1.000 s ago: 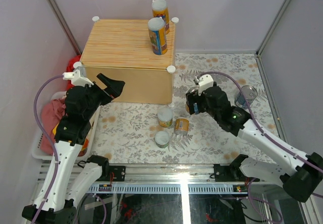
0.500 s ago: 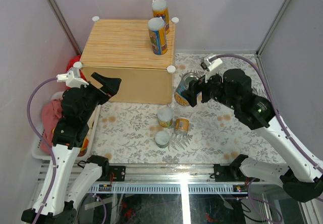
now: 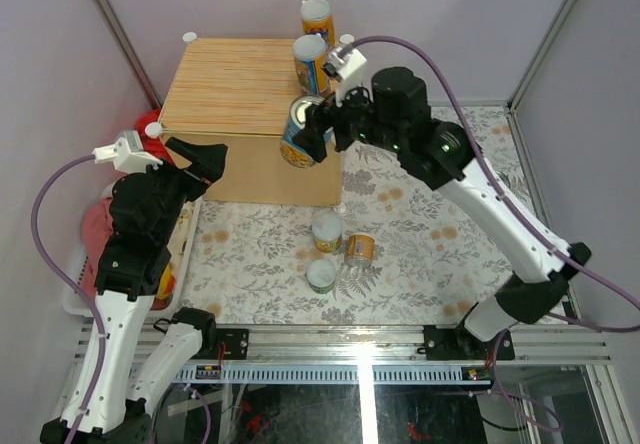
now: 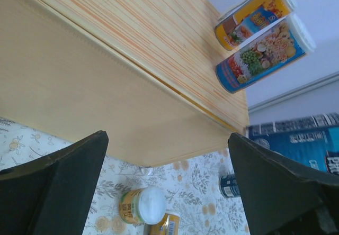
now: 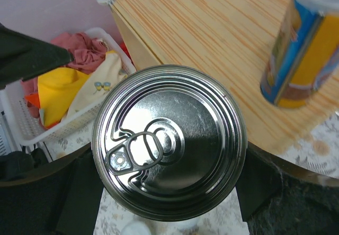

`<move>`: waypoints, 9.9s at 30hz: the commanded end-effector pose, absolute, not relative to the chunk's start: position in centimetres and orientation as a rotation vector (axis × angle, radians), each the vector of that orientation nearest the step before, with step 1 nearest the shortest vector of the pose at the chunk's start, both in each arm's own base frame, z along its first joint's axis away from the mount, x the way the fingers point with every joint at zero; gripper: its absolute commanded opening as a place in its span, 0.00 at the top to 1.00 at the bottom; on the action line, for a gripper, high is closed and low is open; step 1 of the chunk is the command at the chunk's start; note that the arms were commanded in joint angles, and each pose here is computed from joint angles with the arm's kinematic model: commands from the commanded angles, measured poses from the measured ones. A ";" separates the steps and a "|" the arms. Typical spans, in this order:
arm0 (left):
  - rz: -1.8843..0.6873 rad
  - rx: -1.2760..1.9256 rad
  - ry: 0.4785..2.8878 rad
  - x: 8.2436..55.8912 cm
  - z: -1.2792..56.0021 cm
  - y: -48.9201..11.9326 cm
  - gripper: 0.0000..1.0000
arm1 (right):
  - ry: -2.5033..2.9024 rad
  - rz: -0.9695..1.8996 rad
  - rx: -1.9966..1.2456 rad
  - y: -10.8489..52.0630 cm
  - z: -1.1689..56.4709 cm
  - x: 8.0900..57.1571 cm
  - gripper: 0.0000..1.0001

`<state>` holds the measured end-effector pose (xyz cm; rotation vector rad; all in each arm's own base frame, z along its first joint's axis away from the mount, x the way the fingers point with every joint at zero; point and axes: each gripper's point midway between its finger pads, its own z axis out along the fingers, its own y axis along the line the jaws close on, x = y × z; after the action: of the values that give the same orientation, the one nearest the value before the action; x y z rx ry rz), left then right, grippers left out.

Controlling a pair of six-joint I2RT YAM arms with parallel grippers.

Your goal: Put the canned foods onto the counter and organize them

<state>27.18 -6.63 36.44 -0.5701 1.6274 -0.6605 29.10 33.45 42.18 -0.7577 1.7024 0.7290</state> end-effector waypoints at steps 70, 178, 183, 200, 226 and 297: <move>-0.611 -0.223 1.392 31.1 40.8 -8.3 0.00 | 1.284 0.614 -0.548 45.7 50.0 41.3 0.00; -0.440 0.063 1.284 58.2 39.5 -13.3 0.19 | 1.426 0.110 -0.095 15.8 49.0 41.1 0.03; -0.441 0.060 1.281 58.6 39.4 -13.4 0.18 | 1.532 0.021 0.044 11.2 45.0 42.2 0.01; -0.464 -0.122 1.273 55.9 41.8 -11.2 0.00 | 1.783 -0.288 0.774 -5.9 29.2 39.7 0.01; -0.587 -0.269 1.304 46.6 44.6 -10.2 0.00 | 2.066 -0.331 1.042 -8.5 15.8 37.8 0.01; -0.561 -0.312 1.347 39.3 42.0 -8.3 0.00 | 2.090 -0.136 0.507 -0.5 20.4 39.4 1.00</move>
<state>39.78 -8.54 41.78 -0.2896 1.3619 -0.5604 37.08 -1.71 12.66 0.5585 2.3117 -0.2002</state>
